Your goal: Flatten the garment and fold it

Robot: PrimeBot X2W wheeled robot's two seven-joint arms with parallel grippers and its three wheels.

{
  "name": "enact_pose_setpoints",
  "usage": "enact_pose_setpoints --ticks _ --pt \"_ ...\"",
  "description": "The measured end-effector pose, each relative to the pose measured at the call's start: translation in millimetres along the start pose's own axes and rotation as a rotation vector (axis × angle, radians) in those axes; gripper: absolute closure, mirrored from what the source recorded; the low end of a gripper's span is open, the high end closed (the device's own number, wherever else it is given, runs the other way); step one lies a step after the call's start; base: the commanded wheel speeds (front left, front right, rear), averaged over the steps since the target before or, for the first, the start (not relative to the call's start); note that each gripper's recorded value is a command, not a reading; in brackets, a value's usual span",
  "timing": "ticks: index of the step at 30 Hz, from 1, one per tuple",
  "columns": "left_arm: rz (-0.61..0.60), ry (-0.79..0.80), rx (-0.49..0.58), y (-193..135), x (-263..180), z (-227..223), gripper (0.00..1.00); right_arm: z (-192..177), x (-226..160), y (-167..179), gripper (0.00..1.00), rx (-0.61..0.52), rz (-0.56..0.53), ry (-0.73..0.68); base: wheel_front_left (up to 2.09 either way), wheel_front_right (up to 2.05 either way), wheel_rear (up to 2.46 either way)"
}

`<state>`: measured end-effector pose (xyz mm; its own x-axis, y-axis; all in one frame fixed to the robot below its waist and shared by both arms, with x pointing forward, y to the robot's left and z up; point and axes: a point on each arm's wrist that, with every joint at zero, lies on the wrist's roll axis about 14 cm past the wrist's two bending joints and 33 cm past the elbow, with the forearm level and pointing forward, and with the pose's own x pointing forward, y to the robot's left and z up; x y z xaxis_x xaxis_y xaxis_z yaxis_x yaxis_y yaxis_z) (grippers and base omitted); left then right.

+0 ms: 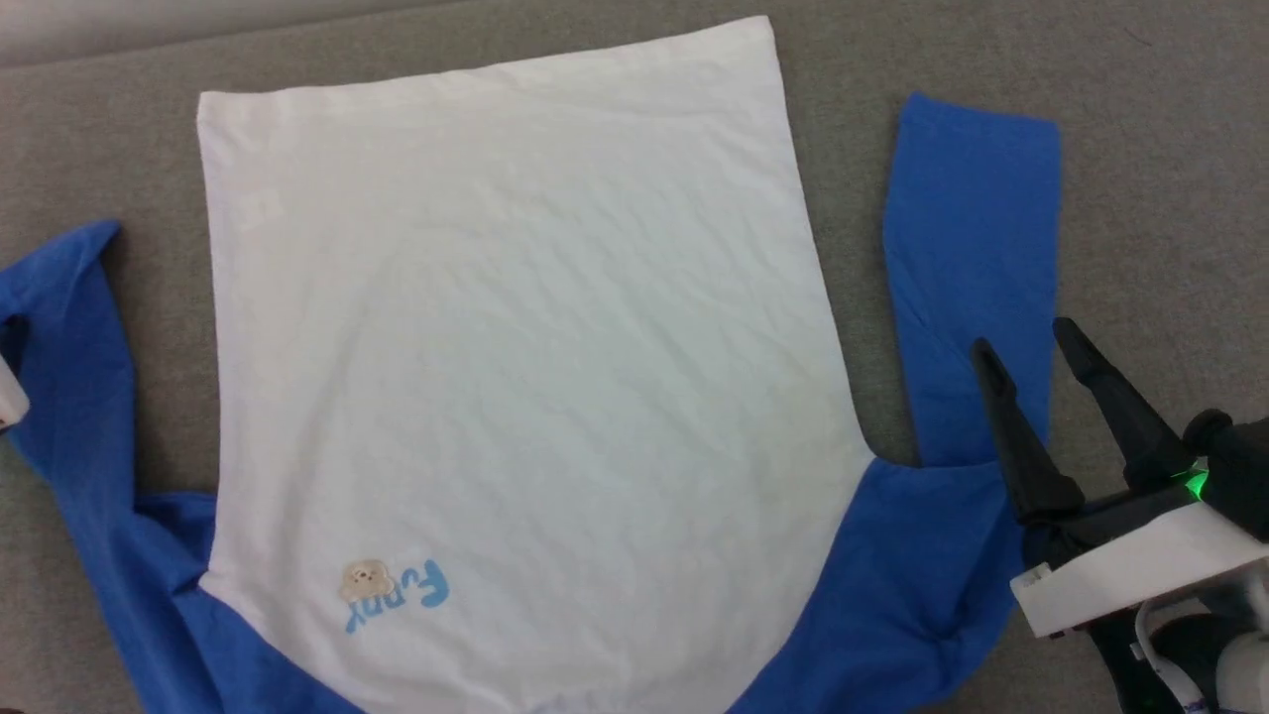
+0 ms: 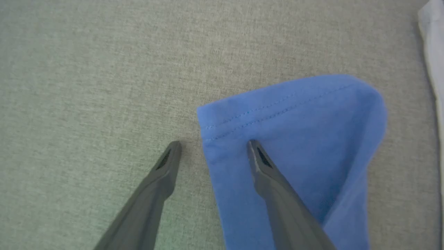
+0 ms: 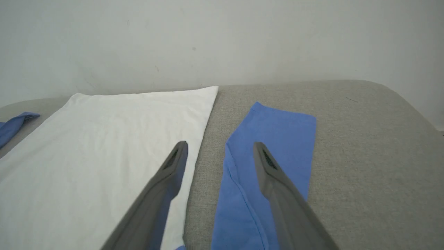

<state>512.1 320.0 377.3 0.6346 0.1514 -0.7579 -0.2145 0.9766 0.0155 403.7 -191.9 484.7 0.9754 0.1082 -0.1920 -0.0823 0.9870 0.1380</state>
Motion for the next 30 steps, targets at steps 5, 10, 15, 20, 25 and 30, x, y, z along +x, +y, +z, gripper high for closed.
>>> enact_pose_setpoints --ticks 5,10,15,20,25,30 --pt "-0.029 0.118 0.045 -5.8 13.8 -0.9 0.2 -12.8 -3.2 -12.4 0.0 0.006 -0.039 0.039 0.0 0.0 0.0" --pt "-0.066 0.169 0.057 -17.1 14.7 -2.4 1.0 -16.7 -5.0 -15.9 0.0 0.008 -0.05 0.05 0.0 0.0 0.0" --pt "-0.065 0.066 0.058 -21.0 6.3 10.3 1.0 -12.0 -9.7 -16.0 0.0 0.017 -0.052 0.037 0.0 0.0 0.0" --pt "-0.064 -0.121 0.016 -16.3 -20.1 43.7 1.0 -6.7 -23.0 -15.5 0.0 0.033 -0.062 0.024 0.0 0.0 0.0" --pt "-0.03 -0.357 -0.025 10.1 -68.1 94.4 1.0 0.0 -39.9 -11.6 0.0 0.048 -0.062 0.006 0.0 0.0 0.0" --pt "0.004 -0.549 -0.045 37.1 -122.8 129.5 1.0 10.1 -53.2 -6.0 0.0 0.06 -0.055 -0.027 0.0 0.0 0.0"
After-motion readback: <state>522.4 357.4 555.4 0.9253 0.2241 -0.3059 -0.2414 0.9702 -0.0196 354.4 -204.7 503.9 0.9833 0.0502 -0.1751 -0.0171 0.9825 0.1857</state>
